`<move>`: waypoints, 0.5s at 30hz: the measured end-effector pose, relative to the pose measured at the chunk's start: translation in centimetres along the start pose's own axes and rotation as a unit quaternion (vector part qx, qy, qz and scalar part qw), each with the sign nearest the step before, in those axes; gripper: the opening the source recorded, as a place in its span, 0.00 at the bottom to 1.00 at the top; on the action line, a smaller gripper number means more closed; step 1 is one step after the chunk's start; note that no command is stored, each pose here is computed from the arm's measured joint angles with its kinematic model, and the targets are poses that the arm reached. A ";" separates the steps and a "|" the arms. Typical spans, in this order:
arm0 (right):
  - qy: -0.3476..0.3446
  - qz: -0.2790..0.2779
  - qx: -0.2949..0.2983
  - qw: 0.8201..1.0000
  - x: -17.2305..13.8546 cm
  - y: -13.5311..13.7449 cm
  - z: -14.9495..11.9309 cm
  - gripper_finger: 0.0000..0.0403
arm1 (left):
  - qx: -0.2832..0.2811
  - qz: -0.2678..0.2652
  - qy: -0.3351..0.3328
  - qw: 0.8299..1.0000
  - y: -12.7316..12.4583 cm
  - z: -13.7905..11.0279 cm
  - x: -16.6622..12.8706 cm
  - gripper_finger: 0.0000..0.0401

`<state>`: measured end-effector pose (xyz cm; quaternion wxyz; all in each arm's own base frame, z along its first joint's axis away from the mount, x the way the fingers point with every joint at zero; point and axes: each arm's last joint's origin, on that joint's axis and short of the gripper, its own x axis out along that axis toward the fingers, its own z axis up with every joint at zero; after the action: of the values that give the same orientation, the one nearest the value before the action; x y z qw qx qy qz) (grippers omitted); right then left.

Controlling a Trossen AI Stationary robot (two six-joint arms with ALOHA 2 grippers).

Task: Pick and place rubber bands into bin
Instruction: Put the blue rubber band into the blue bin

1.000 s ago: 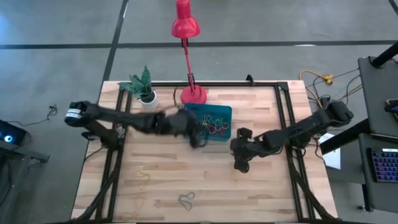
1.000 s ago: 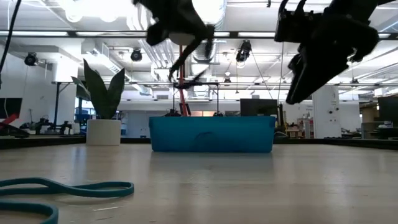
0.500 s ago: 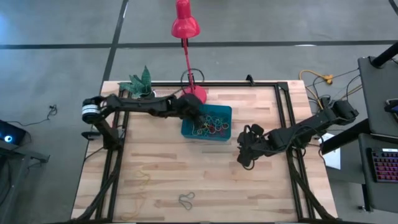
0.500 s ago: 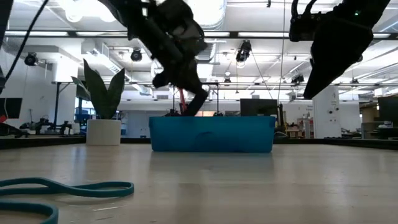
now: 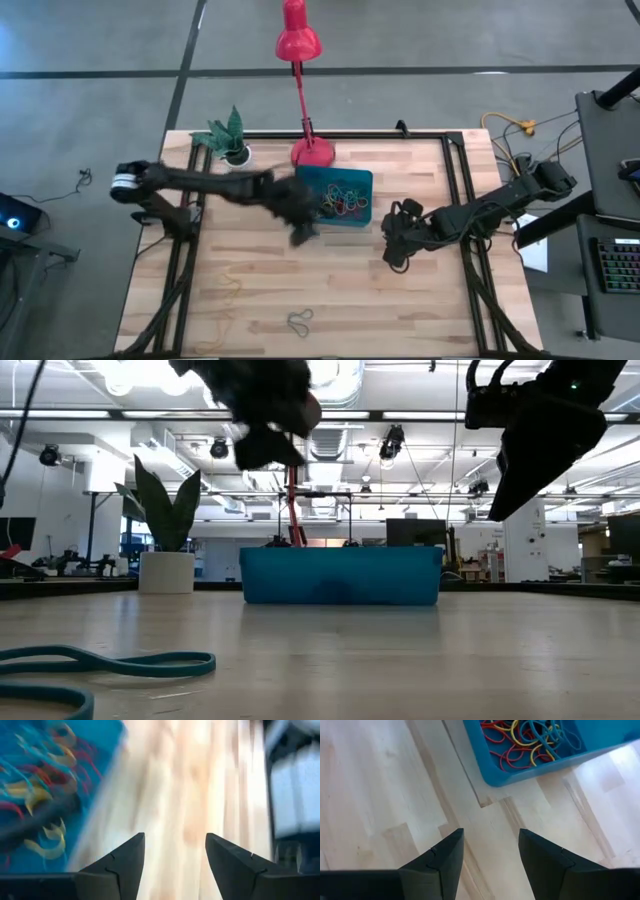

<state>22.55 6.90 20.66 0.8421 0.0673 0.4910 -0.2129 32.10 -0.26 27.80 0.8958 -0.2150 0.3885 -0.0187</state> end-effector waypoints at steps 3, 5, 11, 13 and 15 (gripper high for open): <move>0.000 0.000 -0.029 1.000 0.1 0.0 0.0 0.44 | 0.073 0.014 0.057 0.996 -3.7 -2.9 0.2 0.46; 0.003 -0.002 -0.054 0.999 0.1 -0.1 -0.2 0.44 | 0.102 0.013 0.085 0.991 -6.1 -4.9 0.5 0.45; 0.004 -0.004 -0.089 0.996 0.3 -0.1 -0.4 0.44 | 0.067 0.020 0.121 0.990 -10.7 -9.5 3.9 0.43; 0.005 -0.006 -0.090 0.996 0.4 -0.2 -0.5 0.44 | 0.043 0.021 0.135 0.990 -11.6 -10.8 5.4 0.43; 0.007 -0.007 -0.093 0.996 0.5 -0.2 -0.6 0.44 | 0.038 0.014 0.139 0.990 -12.4 -11.9 6.9 0.43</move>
<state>22.22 6.72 19.96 0.8397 -0.0132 0.5150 -0.1718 30.22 -17.35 20.78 0.8411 -0.1701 0.5109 -0.0503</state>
